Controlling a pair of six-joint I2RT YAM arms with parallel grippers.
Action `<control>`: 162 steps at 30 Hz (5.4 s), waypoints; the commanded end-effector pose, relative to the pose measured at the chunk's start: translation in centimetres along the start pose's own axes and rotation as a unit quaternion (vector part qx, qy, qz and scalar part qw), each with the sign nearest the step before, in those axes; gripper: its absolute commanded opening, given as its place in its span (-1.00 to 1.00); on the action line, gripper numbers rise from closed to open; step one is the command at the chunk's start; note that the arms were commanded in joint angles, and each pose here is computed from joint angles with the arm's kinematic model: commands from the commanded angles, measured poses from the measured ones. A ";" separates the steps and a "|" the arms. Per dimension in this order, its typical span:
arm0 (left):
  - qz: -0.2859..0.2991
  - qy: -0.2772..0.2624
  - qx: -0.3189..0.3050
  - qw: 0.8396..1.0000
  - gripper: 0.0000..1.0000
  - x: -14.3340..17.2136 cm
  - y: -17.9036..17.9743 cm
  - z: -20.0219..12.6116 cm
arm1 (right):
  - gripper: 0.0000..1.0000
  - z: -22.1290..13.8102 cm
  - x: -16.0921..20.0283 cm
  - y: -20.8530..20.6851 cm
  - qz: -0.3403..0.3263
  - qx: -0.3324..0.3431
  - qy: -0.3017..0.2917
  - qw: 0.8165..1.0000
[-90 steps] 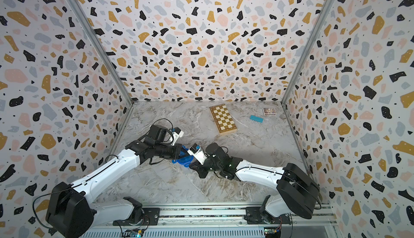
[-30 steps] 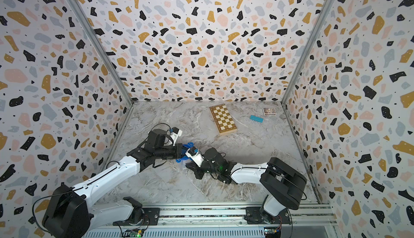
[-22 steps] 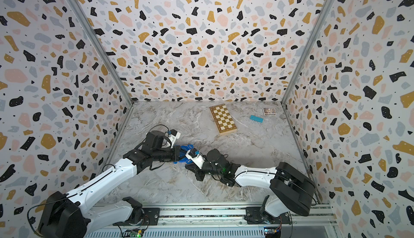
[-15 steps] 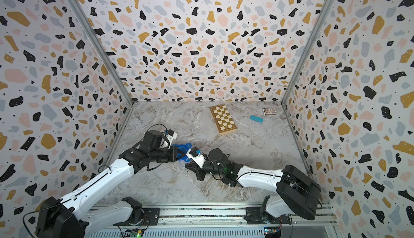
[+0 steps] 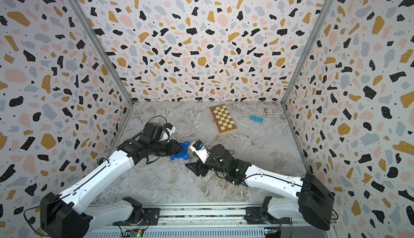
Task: Pack away toiletry kits
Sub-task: Close the fastener on the container.
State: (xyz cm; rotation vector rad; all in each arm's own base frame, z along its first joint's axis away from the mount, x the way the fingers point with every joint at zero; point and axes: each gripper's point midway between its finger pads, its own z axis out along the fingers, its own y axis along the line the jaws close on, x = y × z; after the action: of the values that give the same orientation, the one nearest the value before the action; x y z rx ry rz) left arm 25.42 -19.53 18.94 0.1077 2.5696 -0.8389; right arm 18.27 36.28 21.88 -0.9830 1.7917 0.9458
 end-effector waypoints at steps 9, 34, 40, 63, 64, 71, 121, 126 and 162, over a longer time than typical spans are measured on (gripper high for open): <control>-0.022 -0.012 0.018 1.000 -0.49 -0.1 2.5 -1.2 | 1.00 3.0 -2.9 -1.2 -0.057 0.053 0.030 0.996; -0.086 0.086 0.033 0.992 -0.83 2.2 4.2 2.4 | -0.36 5.8 -5.8 -8.0 0.196 -0.044 -0.025 0.979; -0.090 0.088 0.022 0.992 -0.88 2.4 4.7 2.5 | -0.94 7.2 -3.9 -9.5 0.232 -0.026 -0.014 0.972; -0.112 0.121 -0.020 0.986 -0.97 4.8 7.3 4.1 | -1.00 9.2 0.6 -8.5 0.292 -0.078 0.016 0.953; -0.113 0.122 -0.024 0.986 -0.98 5.0 7.5 4.1 | -1.00 9.2 0.6 -8.3 0.294 -0.084 0.017 0.952; -0.115 0.121 -0.034 0.985 -0.99 5.1 7.9 4.2 | -1.00 9.9 1.9 -5.9 0.297 -0.128 0.033 0.946; -0.116 -0.017 0.015 0.993 -1.00 4.3 5.7 -0.7 | -1.00 11.8 1.2 -4.5 0.071 -0.033 0.123 0.989; -0.121 -0.016 0.008 0.992 -1.00 3.1 5.9 0.2 | -1.00 11.5 1.6 -4.9 0.088 -0.038 0.125 0.988; -0.026 -0.048 0.065 0.996 -1.00 -4.5 0.1 -2.7 | -1.00 2.1 -2.0 -3.8 0.099 -0.014 0.054 0.994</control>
State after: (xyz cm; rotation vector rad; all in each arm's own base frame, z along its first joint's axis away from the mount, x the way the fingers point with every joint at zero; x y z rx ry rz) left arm 27.58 -16.24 21.47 -0.0508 2.4919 -0.9198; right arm 23.50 38.38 24.29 -0.9168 1.9092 1.0810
